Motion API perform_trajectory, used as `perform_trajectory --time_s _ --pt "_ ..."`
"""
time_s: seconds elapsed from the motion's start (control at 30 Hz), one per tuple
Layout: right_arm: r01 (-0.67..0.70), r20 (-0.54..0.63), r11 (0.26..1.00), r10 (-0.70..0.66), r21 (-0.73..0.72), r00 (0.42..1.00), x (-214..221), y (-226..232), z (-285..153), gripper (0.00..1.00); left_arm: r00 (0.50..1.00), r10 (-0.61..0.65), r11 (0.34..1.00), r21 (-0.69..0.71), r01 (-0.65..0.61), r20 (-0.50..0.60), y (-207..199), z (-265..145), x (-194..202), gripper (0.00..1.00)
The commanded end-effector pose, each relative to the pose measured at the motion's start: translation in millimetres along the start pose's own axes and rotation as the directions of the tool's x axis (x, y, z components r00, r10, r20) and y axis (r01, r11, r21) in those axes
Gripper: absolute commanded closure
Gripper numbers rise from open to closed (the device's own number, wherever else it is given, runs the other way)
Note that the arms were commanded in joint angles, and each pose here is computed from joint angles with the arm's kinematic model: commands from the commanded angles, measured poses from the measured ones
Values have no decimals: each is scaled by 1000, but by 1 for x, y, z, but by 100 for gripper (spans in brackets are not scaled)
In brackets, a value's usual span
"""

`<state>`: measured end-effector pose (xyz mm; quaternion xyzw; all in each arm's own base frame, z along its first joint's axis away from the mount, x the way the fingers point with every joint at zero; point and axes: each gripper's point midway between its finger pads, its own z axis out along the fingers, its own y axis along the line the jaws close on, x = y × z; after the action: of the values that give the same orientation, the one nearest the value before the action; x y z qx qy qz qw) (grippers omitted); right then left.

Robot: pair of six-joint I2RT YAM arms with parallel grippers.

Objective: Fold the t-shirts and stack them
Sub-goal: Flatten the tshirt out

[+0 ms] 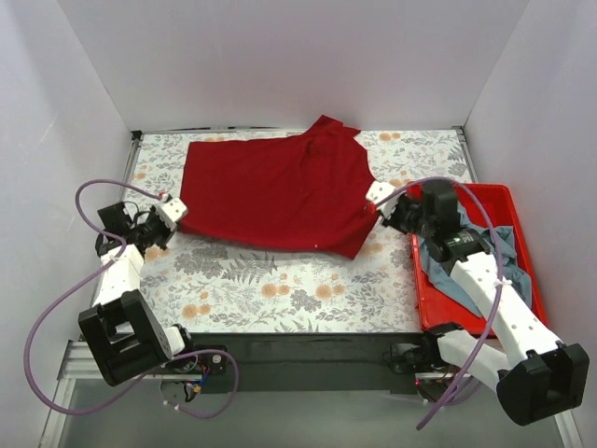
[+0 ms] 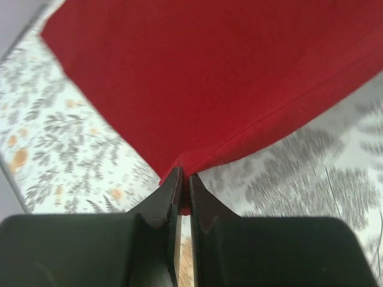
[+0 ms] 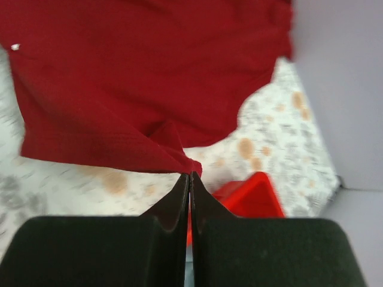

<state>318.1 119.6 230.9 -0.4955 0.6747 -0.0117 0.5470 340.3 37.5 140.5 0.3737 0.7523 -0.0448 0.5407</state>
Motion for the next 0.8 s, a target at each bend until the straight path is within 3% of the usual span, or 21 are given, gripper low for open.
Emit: perform_trajectory --time_s 0.0,0.07,0.2,0.43,0.63,0.77 --pt "26 -98 961 -54 -274 994 35 76 4 99 981 163 962 238 -134 -107 -59 -9 49 100" --pt "-3 -149 928 -57 -372 987 46 104 1 99 971 145 952 296 -83 -192 -73 -16 76 100" --pt "-86 -226 873 -29 -480 974 58 145 -19 99 957 188 936 336 -106 -221 -79 -26 92 100" --pt "-95 -218 786 -51 -611 975 40 183 -52 99 941 236 929 340 -145 -244 -66 -32 99 100" --pt "-83 -271 716 -153 -694 950 72 212 -68 99 916 287 925 328 -189 -280 -49 -35 110 100" --pt "-42 -213 649 -187 -759 959 57 224 -77 99 911 281 927 329 -178 -301 -33 -37 116 100"
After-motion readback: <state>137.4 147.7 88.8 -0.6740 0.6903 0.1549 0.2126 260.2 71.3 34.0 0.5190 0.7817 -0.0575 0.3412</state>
